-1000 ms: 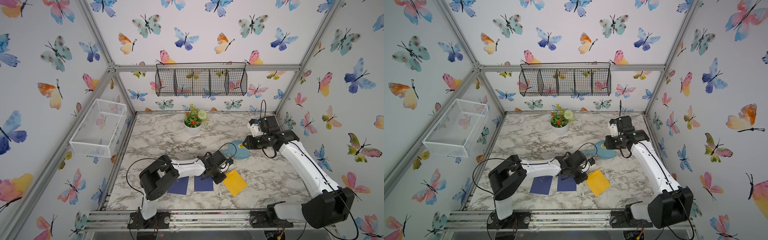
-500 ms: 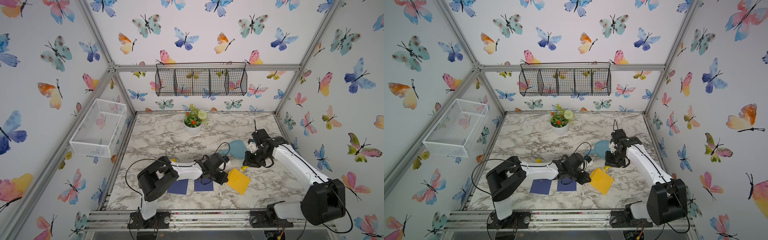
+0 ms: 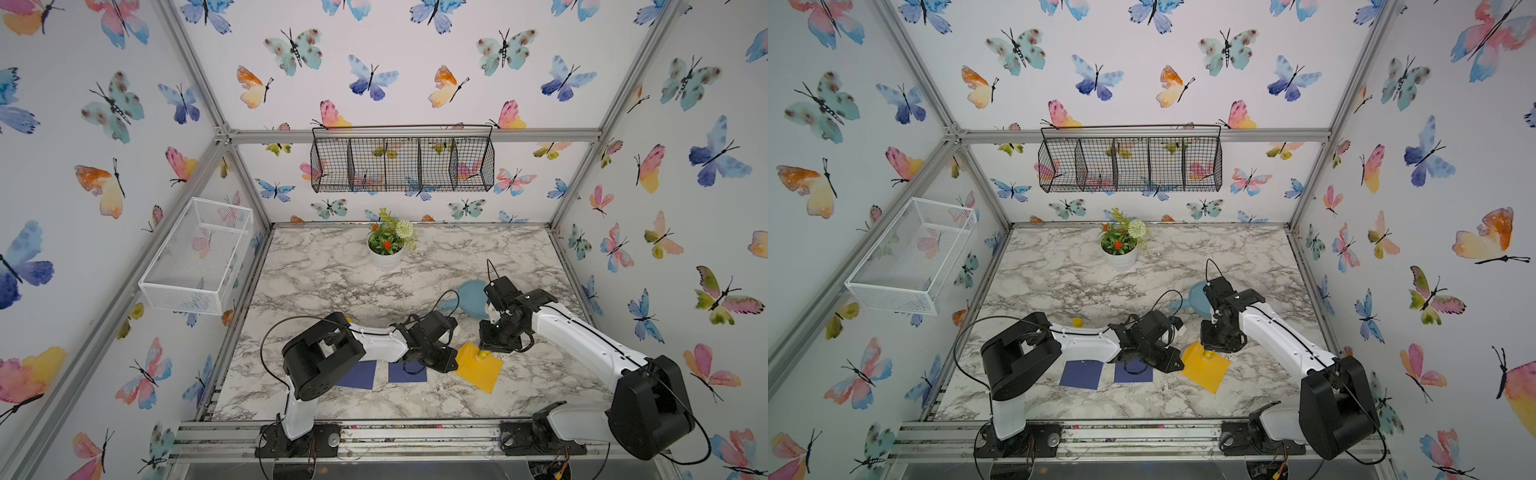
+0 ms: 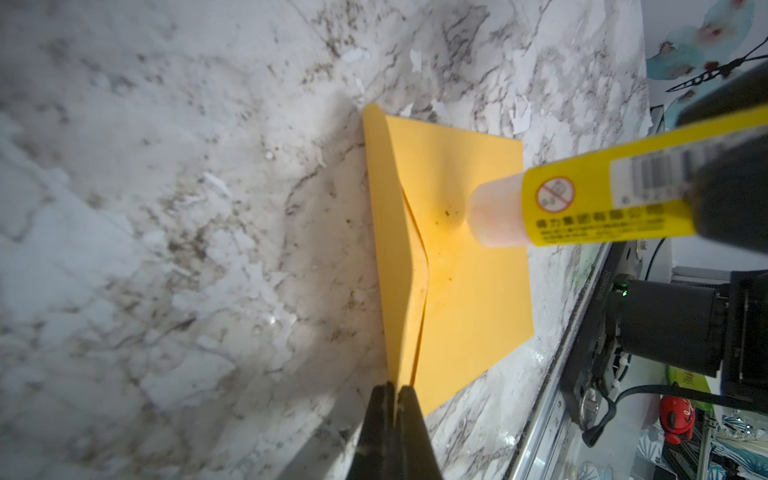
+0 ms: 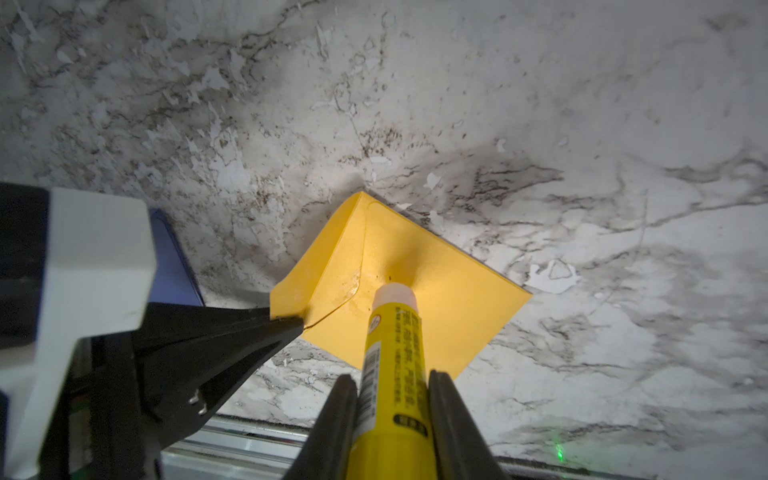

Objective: Seal the envelope with a glue stick
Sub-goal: Adjust the envelope at the center of the board, then apply the envelope at the center of the board.

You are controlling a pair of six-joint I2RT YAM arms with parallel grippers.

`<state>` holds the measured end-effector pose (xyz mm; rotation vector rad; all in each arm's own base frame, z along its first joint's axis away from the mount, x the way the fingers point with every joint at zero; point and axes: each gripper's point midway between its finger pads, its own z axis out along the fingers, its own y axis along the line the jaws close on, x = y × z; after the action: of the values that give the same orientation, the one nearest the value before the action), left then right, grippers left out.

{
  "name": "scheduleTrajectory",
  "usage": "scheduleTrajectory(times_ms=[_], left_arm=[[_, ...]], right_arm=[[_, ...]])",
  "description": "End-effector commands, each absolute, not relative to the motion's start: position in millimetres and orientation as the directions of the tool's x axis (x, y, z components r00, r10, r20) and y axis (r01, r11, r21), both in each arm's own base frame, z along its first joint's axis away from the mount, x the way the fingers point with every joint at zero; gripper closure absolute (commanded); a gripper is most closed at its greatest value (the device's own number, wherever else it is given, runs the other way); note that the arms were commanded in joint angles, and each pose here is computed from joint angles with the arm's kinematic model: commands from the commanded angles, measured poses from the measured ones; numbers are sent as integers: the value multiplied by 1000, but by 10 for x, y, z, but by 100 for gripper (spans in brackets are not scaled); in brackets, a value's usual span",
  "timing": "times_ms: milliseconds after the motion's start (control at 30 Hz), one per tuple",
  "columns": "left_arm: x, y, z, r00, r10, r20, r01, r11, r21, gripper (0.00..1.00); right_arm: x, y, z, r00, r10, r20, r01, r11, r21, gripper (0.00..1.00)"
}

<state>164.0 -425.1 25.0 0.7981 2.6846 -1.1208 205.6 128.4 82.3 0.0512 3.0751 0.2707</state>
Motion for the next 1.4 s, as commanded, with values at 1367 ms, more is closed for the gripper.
scheduleTrajectory(times_ms=[1367], left_arm=[[1582,-4233,75,-886,413,-209,446,639,-626,100]], right_arm=[[1929,1297,592,-993,42,-107,36,997,63,98]])
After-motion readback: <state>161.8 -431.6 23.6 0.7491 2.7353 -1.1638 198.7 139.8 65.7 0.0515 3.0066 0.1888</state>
